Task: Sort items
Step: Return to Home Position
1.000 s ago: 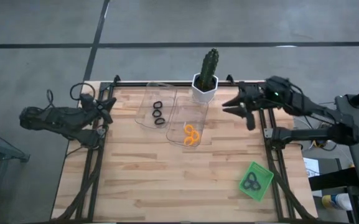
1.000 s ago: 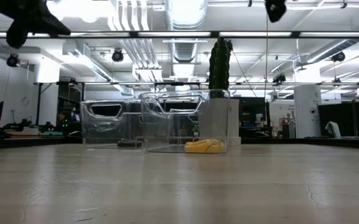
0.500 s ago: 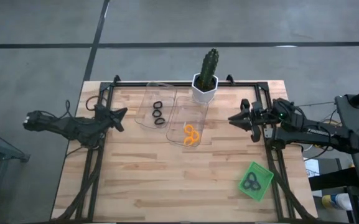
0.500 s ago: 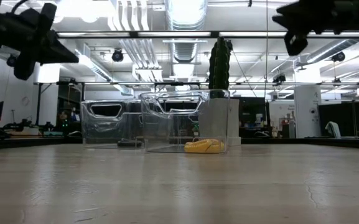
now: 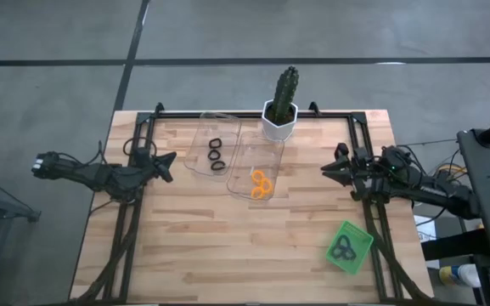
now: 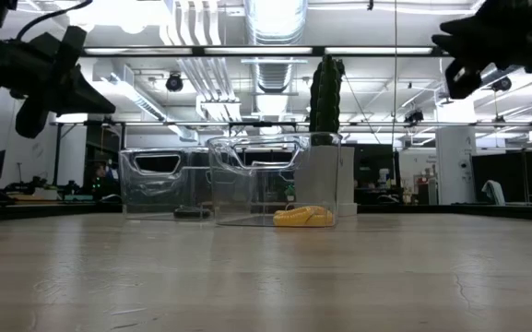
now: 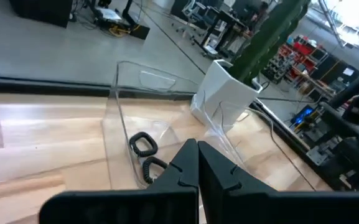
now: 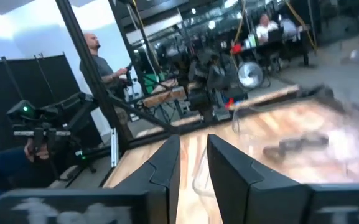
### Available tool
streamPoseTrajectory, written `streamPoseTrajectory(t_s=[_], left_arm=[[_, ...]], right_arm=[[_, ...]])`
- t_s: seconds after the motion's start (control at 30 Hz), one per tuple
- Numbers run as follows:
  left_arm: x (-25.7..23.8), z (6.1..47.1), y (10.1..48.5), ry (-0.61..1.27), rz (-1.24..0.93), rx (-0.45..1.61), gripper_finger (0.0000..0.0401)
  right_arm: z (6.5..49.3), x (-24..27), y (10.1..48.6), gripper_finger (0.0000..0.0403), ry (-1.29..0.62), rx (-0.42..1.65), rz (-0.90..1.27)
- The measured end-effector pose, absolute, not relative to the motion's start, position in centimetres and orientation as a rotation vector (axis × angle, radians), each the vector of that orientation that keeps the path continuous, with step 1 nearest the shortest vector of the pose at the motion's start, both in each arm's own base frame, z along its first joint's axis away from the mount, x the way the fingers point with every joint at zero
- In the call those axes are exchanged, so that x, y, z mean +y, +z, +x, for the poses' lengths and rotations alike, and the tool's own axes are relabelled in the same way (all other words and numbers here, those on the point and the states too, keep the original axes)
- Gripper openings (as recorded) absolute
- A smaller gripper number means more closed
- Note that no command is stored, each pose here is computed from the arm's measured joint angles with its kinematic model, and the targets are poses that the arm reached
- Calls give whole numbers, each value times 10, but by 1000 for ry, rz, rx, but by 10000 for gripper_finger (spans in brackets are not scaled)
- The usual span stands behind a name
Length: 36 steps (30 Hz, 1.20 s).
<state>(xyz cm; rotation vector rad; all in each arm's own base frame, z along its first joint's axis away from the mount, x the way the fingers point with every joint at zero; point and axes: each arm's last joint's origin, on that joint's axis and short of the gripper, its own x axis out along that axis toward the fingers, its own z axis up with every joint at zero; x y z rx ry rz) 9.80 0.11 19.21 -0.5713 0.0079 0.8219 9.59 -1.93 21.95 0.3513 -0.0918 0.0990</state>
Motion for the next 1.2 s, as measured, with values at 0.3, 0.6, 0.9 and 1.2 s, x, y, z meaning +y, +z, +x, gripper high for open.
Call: streamPoseTrajectory(t_s=[0.3, 0.6, 0.9, 1.2], left_arm=[[1, 89, 224, 666, -434, 21, 0], [2, 77, 216, 528, -354, -18, 0], [-1, 85, 182, 506, -332, -21, 0], [-2, 88, 172, 491, -293, 28, 0]], right_arm=[[84, -15, 215, 72, 119, -134, 429], [83, -12, 217, 82, 239, -239, 238], [87, -11, 200, 69, 322, -285, 228], [93, -18, 191, 78, 122, -232, 303]])
